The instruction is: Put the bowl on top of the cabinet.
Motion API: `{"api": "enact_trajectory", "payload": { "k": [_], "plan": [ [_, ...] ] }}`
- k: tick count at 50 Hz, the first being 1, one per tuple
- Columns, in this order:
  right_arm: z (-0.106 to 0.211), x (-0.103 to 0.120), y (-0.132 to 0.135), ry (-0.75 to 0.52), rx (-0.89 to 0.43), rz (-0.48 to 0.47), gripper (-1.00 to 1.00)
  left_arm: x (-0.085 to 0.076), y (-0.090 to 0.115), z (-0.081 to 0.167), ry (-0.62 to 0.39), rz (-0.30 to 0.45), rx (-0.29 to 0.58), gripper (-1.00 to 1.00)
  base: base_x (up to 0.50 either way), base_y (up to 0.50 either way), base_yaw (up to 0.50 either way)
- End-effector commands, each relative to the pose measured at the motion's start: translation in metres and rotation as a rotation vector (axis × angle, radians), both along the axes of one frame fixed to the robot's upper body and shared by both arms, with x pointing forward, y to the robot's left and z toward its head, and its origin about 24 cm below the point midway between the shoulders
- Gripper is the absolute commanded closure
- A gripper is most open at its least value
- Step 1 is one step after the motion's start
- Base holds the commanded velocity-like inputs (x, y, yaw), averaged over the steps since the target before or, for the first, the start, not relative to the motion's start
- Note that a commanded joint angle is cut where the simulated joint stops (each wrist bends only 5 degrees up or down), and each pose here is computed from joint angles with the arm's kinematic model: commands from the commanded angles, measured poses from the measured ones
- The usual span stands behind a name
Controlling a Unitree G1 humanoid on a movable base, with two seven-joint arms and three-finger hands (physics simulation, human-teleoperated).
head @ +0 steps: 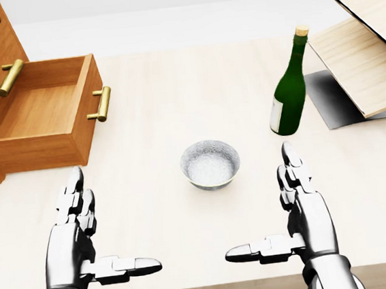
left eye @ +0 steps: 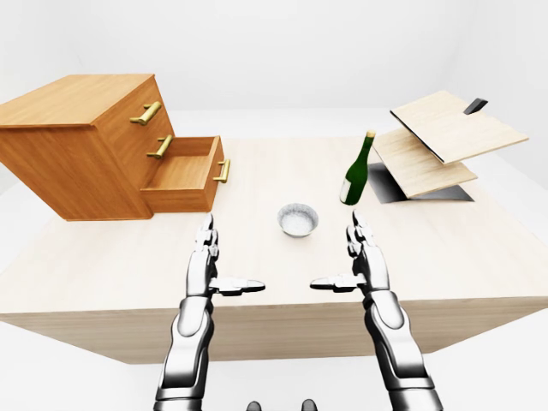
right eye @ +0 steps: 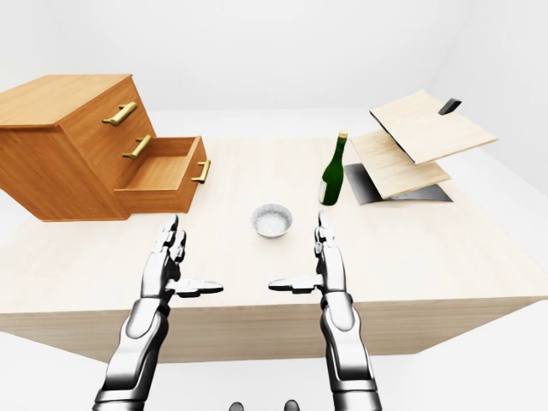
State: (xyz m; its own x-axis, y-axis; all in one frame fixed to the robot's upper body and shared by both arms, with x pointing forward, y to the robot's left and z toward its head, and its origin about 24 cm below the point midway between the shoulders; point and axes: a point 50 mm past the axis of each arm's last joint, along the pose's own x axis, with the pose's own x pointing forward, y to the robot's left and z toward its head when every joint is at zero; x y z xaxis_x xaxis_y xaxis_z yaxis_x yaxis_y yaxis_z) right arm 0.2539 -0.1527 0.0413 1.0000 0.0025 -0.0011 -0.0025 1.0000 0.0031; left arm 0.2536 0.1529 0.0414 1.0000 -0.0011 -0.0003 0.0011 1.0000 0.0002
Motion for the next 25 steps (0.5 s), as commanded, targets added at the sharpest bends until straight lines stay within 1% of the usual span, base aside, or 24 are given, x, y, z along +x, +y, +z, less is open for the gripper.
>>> {"api": "enact_trajectory", "payload": {
  "k": [1, 14, 24, 25],
  "plan": [
    [0.001, 0.001, -0.007, -0.001, 0.010, 0.003, -1.00, 0.000, 0.007, 0.001, 0.000, -0.001, 0.001, -1.00, 0.00, 0.00, 0.00],
    [0.004, -0.001, -0.006, -0.006, 0.010, 0.003, -1.00, -0.001, 0.006, 0.004, -0.003, -0.004, 0.001, -1.00, 0.00, 0.00, 0.00],
    [0.015, -0.002, -0.006, -0.022, 0.007, 0.008, -1.00, -0.002, 0.008, 0.017, -0.024, -0.006, 0.008, -1.00, 0.00, 0.00, 0.00],
    [0.020, -0.002, -0.006, -0.035, -0.002, 0.008, -1.00, -0.002, 0.008, 0.022, -0.042, -0.006, 0.008, -1.00, 0.00, 0.00, 0.00]
  ]
}}
